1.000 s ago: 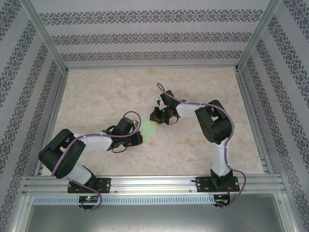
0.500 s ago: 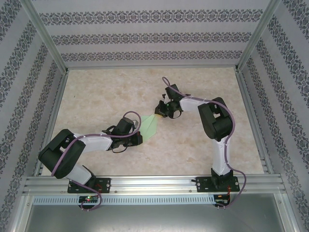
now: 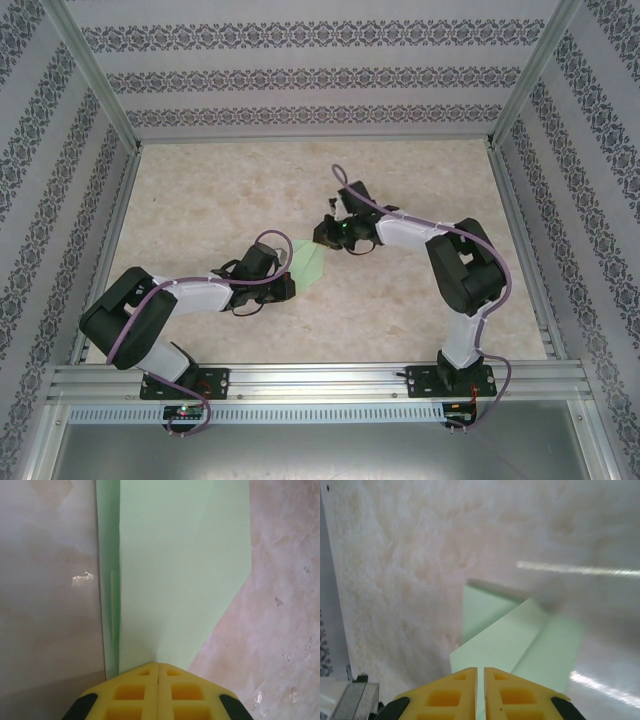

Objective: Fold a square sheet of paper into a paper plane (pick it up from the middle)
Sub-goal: Fourth fold the wing at the center of the table.

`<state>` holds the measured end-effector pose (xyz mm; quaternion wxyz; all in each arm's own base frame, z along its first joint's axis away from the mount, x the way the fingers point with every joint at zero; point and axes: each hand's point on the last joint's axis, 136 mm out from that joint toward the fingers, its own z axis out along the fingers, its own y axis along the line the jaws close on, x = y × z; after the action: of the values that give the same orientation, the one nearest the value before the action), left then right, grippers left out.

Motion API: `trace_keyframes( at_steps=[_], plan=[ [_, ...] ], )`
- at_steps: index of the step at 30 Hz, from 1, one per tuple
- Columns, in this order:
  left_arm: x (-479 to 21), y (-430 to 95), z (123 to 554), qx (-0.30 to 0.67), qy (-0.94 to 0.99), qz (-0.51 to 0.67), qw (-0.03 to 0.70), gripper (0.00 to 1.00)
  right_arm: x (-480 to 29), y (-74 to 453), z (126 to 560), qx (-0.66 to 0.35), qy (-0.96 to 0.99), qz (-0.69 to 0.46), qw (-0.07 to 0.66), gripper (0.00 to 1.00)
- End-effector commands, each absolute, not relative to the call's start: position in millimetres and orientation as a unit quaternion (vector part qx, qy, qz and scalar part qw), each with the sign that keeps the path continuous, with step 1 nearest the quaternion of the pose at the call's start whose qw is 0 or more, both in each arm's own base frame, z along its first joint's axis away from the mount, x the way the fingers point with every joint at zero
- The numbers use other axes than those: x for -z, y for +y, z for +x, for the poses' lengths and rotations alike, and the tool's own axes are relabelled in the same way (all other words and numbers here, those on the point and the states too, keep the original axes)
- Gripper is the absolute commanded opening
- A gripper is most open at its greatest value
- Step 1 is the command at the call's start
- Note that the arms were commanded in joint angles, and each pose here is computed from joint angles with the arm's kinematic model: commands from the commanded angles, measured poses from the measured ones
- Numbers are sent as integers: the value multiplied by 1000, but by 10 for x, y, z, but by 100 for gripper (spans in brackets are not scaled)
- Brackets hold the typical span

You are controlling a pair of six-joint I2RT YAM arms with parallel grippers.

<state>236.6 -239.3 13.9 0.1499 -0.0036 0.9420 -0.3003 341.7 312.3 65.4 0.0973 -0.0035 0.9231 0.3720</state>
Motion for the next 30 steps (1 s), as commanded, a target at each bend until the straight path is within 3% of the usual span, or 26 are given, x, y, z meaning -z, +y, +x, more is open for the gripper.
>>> trace_keyframes(
  at_steps=[1,12,26,30],
  plan=[
    [405,-1873,1852,184,982,-23,46,0,-556,3355,3236,-386,919,-18,75,11],
    [418,-1857,1832,180,983,-21,42,0,-57,3338,3286,-359,932,2,48,10],
    [460,-1729,1700,164,986,-22,34,0,-21,2821,3950,-331,939,54,78,11],
    [414,-1739,1720,166,985,-19,39,0,-236,2814,4009,-346,933,46,93,11]
  ],
)
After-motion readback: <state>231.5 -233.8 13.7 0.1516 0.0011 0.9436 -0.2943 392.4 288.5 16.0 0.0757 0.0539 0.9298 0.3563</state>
